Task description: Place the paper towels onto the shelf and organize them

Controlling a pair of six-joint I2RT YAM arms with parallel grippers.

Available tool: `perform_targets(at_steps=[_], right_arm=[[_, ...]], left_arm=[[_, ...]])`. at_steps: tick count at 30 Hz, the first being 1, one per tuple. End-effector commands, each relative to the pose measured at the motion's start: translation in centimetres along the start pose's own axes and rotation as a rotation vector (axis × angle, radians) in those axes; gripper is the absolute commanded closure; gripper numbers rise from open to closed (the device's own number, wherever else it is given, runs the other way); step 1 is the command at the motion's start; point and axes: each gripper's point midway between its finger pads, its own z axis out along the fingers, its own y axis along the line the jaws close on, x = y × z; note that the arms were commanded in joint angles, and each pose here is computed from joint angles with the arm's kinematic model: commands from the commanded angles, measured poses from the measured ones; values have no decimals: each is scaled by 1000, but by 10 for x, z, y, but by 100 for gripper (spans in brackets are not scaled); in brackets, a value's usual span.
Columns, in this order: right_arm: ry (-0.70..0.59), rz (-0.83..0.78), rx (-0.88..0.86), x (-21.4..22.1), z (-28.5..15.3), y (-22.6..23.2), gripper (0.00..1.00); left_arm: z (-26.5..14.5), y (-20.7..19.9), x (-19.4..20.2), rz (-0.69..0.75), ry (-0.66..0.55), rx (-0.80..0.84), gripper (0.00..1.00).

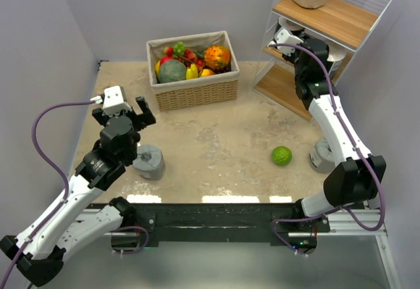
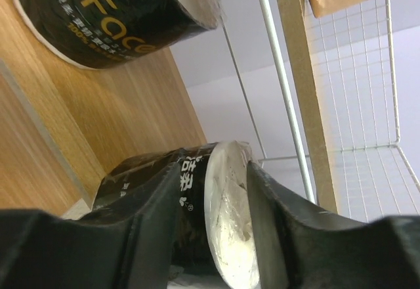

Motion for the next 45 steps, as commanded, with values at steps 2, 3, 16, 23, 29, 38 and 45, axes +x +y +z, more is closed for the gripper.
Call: perform_targets(at_steps=[2, 3, 16, 23, 29, 38, 45], right_arm=[[-119, 96, 32, -26, -31, -32, 48], [-122, 99, 26, -25, -32, -29, 48], [-24, 225, -100, -16, -69, -13, 58], [201, 161, -40, 29, -70, -6, 70], [249, 171, 10, 37, -51, -7, 75], [243, 159, 71, 38, -24, -11, 78], [208, 155, 121, 32, 2, -15, 78]], left_arm=[[0, -7, -9, -57, -30, 23, 0], [-1, -6, -10, -57, -31, 24, 0], [-1, -10, -8, -56, -23, 45, 0], [-1, -13, -7, -48, -17, 55, 0], [0, -13, -6, -41, -17, 54, 0], [-3, -9, -11, -50, -31, 47, 0], [-1, -10, -9, -34, -23, 40, 0]])
